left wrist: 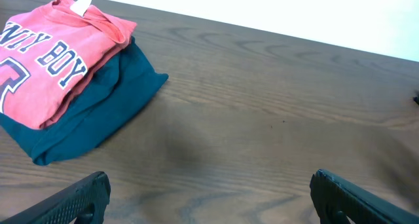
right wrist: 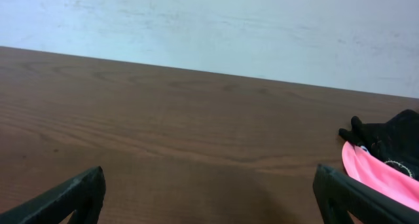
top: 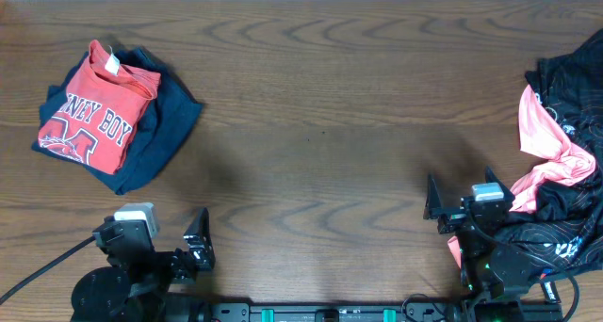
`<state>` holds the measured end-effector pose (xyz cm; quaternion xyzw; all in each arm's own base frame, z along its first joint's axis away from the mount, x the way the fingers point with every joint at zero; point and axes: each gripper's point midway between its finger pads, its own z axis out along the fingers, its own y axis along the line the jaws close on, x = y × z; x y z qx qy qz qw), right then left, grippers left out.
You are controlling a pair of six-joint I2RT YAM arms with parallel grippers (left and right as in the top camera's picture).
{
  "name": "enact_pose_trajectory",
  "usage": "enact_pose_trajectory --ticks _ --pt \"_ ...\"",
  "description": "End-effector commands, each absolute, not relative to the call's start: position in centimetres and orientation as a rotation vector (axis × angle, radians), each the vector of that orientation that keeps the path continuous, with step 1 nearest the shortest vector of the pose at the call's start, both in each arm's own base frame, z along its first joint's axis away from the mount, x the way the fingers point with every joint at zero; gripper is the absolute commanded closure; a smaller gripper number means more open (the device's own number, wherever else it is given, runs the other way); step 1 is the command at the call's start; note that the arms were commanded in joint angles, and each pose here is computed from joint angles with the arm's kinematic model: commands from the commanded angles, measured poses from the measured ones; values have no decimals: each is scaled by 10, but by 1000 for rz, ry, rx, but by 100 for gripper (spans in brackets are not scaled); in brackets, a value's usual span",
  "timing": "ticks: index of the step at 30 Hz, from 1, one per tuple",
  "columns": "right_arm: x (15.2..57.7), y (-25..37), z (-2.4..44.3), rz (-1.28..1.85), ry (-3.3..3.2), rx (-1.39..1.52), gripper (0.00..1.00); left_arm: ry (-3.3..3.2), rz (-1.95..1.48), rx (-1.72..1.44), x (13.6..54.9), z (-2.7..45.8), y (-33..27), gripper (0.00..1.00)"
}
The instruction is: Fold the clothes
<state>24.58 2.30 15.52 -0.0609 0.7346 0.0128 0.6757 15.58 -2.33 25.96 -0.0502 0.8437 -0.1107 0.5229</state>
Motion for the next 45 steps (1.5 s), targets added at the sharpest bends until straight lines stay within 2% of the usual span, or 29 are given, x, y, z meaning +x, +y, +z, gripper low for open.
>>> enact_pose_trajectory --ticks 1,22,30,38,45 --pt "246 21 153 10 1654 -148 1 2024 -253 -129 156 258 -21 2" --pt "246 21 153 10 1654 -148 1 2025 -251 -130 156 257 -21 2" --pt "246 21 153 10 1654 -148 1 2080 -79 -113 154 216 -2 2" --pt "246 21 153 10 1654 -147 1 1977 -15 -12 188 165 -4 2" --pt "246 21 153 10 1654 -147 1 1766 14 -66 231 159 3 2"
